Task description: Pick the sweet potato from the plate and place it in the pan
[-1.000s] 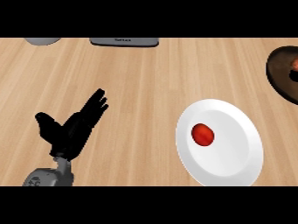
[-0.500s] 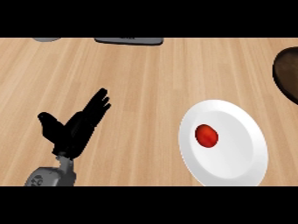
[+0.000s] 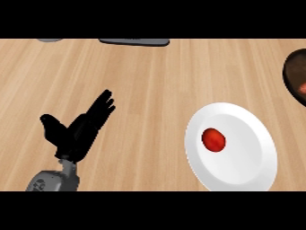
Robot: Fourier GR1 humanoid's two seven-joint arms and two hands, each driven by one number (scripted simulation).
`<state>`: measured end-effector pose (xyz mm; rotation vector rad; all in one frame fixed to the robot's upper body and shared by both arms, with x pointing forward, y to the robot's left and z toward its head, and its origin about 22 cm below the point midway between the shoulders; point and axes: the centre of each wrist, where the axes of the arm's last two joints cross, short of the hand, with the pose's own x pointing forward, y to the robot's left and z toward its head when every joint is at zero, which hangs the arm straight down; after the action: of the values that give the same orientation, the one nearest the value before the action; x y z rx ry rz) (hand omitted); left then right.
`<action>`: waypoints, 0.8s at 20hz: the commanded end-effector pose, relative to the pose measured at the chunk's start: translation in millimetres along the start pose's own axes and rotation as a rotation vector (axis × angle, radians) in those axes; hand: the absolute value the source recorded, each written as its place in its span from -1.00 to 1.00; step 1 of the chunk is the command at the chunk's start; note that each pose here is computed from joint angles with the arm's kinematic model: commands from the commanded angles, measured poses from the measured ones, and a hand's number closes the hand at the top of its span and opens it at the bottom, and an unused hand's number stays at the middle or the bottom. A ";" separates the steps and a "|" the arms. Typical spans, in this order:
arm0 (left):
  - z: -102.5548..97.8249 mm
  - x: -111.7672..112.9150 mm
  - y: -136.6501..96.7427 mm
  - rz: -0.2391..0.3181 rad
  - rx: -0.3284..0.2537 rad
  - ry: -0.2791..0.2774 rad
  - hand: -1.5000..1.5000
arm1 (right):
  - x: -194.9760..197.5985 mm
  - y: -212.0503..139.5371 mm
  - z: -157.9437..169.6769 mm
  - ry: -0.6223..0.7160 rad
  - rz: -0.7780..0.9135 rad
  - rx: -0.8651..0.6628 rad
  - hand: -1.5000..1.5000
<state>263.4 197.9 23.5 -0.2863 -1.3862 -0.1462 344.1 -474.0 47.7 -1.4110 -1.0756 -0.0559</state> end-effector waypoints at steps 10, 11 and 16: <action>12.4 -2.0 7.5 0.003 0.032 0.002 0.00 | -24.2 -31.7 -16.7 0.036 -0.560 0.037 -1.00; 5.1 4.1 3.2 0.013 0.023 0.001 0.00 | -35.4 -27.8 -10.8 0.030 -0.595 0.043 -1.00; 8.6 -4.0 15.9 -0.001 0.026 0.019 0.00 | -77.8 -36.1 -1.0 -0.024 -0.652 0.164 -1.00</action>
<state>260.1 210.3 22.8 -0.2686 -1.3768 -0.1207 302.9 -512.1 37.6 -0.9694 -1.4263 -0.4074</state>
